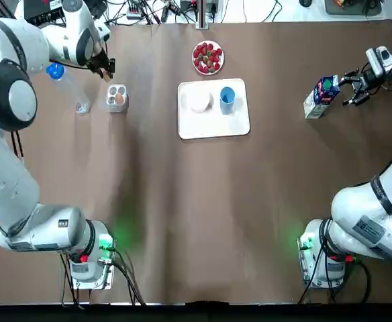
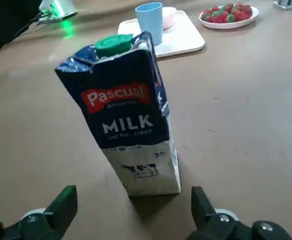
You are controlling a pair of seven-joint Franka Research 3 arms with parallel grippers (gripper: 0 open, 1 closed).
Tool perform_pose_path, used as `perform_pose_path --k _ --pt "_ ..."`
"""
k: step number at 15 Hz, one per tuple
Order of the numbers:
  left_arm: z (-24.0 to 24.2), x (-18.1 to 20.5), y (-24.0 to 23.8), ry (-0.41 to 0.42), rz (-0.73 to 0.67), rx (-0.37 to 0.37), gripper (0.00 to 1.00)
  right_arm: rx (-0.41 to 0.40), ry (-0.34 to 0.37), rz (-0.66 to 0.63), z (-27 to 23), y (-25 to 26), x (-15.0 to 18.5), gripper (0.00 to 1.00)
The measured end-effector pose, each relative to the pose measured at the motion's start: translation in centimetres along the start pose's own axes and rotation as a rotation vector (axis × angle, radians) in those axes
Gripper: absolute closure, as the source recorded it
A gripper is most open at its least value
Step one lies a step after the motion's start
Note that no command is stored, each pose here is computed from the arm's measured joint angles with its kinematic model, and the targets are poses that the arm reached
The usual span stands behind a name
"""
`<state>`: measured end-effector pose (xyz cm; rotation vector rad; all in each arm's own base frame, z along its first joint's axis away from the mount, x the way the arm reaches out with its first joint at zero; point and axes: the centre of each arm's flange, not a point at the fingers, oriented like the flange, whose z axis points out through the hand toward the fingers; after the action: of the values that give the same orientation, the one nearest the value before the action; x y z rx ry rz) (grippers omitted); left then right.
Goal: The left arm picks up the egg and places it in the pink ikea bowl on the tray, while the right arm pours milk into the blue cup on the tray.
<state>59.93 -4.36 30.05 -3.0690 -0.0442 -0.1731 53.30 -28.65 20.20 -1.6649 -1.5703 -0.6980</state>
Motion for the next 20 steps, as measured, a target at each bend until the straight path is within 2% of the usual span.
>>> perform_pose_path --k 3,5,13,18,20 --pt "-3.6 -0.6 1.8 -0.011 -0.02 0.005 0.52 0.017 0.017 -0.039 1.1 0.1 -0.7 0.0" --pt "-5.5 -1.5 4.6 -0.029 -0.058 0.004 0.52 0.027 0.027 -0.078 1.9 0.3 -0.8 0.0" --pt "-8.8 -7.2 23.3 -0.043 -0.224 -0.083 0.52 0.026 0.066 -0.1 3.4 1.0 -0.8 0.0" --pt "-7.7 -9.9 35.6 -0.113 -0.301 -0.163 0.52 0.037 0.084 -0.096 4.7 1.2 -1.3 0.0" --pt "-5.6 -10.2 40.7 -0.157 -0.309 -0.198 0.52 0.039 0.094 -0.1 5.2 1.4 -1.3 0.0"
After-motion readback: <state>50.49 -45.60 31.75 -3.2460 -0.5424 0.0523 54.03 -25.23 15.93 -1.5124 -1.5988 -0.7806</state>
